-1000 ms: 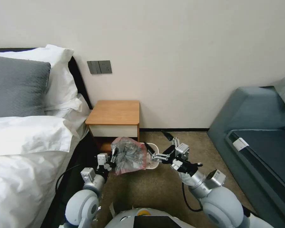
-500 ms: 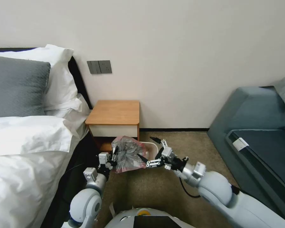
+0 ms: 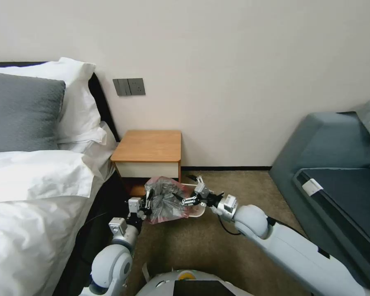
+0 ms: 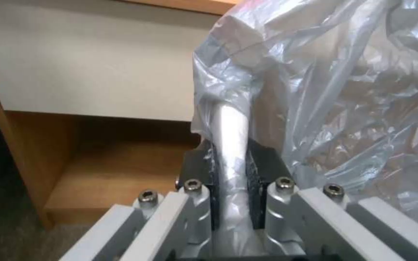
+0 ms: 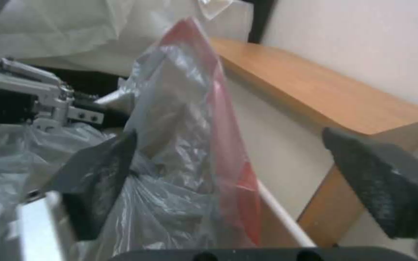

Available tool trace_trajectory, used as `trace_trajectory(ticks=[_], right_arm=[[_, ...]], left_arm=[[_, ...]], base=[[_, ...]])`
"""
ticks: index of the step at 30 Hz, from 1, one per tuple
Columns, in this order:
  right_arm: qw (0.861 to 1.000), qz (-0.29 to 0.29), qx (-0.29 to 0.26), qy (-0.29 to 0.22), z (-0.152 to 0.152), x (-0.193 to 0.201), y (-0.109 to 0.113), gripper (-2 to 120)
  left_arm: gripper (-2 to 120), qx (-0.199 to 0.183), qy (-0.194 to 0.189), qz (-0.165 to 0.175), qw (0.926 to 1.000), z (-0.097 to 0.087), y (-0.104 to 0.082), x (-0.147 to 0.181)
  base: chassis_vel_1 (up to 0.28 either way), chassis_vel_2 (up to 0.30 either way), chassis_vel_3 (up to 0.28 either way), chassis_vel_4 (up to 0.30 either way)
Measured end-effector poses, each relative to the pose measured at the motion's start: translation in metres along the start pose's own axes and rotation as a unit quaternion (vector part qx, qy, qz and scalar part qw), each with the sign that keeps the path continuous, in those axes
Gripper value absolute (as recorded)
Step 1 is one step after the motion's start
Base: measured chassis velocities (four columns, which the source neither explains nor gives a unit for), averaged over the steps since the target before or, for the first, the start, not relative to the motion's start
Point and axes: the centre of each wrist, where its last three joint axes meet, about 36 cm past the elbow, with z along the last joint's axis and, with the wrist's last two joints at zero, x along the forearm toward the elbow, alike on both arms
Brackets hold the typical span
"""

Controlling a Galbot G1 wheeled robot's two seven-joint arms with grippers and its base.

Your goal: Pick up the garbage bag from the table and place it over the trash can.

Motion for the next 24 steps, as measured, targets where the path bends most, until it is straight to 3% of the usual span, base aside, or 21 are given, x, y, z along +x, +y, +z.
trace_trajectory(ticks=[13, 16, 21, 24], right_arm=[[1.000, -0.005, 0.011, 0.000, 0.0056, -0.0021, -0.0012, 46], [1.000, -0.006, 0.013, -0.003, 0.0070, -0.0018, 0.0006, 31], [1.000, -0.005, 0.013, -0.005, 0.0078, -0.0015, 0.0010, 19], [1.000, -0.004, 0.015, -0.005, 0.0077, -0.0010, 0.0008, 3]], left_arm=[[9, 0.002, -0.001, 0.001, 1.0000, 0.0028, 0.0004, -0.0022], [9, 0.002, -0.002, 0.001, 1.0000, 0.0028, 0.0004, -0.0022], [9, 0.001, -0.002, 0.001, 1.0000, 0.0030, 0.0012, -0.0015], [9, 0.001, -0.003, 0.001, 1.0000, 0.0029, 0.0013, -0.0012]], base=[[0.000, 0.000, 0.000, 0.000], [0.000, 0.000, 0.000, 0.000], [0.000, 0.000, 0.000, 0.000], [0.000, 0.000, 0.000, 0.000]])
